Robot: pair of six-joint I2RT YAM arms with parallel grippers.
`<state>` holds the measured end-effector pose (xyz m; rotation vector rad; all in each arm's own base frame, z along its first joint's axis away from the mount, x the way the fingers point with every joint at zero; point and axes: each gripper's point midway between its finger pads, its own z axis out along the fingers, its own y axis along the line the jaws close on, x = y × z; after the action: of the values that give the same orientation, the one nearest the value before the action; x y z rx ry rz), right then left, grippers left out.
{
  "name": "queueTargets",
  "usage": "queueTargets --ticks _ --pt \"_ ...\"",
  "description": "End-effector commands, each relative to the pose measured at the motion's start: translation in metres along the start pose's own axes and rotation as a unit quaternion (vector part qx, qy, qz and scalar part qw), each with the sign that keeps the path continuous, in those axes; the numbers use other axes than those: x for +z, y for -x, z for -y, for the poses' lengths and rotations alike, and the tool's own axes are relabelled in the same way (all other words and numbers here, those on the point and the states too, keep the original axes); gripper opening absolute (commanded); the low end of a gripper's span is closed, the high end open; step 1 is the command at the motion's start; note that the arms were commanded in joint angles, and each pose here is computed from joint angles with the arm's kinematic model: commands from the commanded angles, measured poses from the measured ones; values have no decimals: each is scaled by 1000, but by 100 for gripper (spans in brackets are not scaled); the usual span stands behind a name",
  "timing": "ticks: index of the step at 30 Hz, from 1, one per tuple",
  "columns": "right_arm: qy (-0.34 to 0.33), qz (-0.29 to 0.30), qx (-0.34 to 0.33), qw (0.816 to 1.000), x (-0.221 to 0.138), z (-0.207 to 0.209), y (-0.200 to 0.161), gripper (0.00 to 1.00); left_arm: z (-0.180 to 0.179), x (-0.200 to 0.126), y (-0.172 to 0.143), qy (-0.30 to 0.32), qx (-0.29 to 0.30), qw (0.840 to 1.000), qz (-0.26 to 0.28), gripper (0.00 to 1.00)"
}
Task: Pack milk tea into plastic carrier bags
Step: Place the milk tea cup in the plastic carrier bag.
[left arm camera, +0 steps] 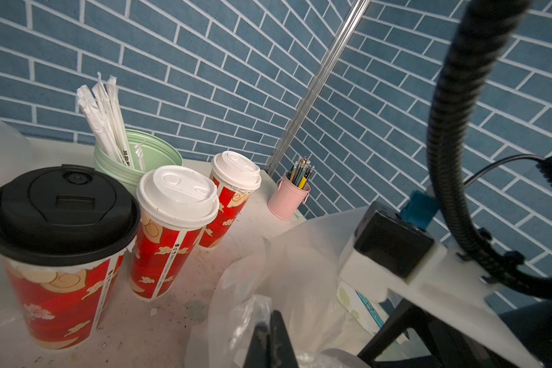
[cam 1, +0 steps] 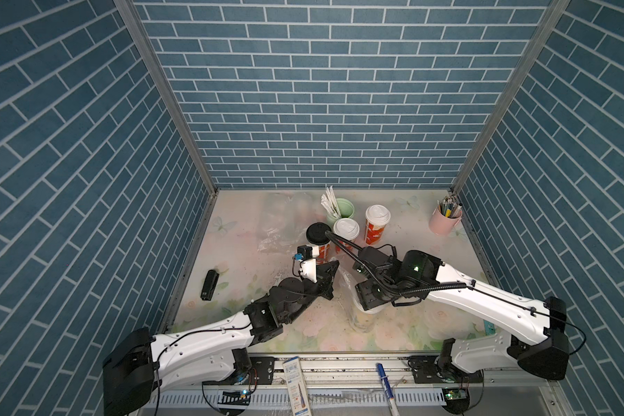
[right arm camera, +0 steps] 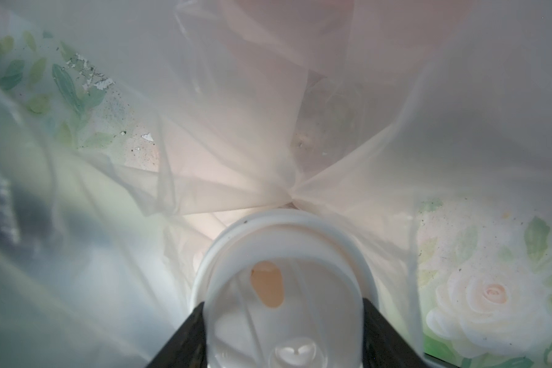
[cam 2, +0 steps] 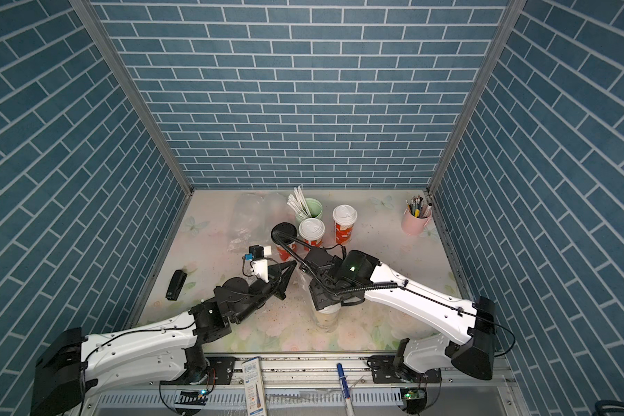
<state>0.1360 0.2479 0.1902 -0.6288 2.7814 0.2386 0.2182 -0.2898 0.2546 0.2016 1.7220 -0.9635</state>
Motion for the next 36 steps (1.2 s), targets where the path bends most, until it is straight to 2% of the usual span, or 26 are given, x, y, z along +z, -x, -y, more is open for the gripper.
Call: queueTargets --ticks 1,6,9,12,19,20,21,30,36 --pt "-55 -16 9 998 5 17 -8 51 13 5 9 -16 12 1000 -1 0" --pt "-53 -7 9 999 6 16 -5 75 17 11 5 -17 22 1000 -12 0" --pt "-46 8 10 999 0 15 0 84 17 13 3 -17 26 999 -17 0" --pt "-39 21 10 999 -5 13 4 88 17 15 1 -15 31 999 -21 0" --pt "-24 43 5 999 -18 10 12 93 15 20 -6 -9 38 999 -36 0" --pt "-22 47 4 999 -21 10 14 98 14 22 -7 -8 39 999 -38 0" --pt "-19 52 3 998 -24 10 15 99 14 23 -9 -6 41 998 -41 0" --pt "-20 97 -7 995 -54 16 30 98 8 28 -10 8 47 998 -45 0" --pt "-30 154 -12 988 -83 31 54 98 5 28 -13 18 53 997 -59 0"
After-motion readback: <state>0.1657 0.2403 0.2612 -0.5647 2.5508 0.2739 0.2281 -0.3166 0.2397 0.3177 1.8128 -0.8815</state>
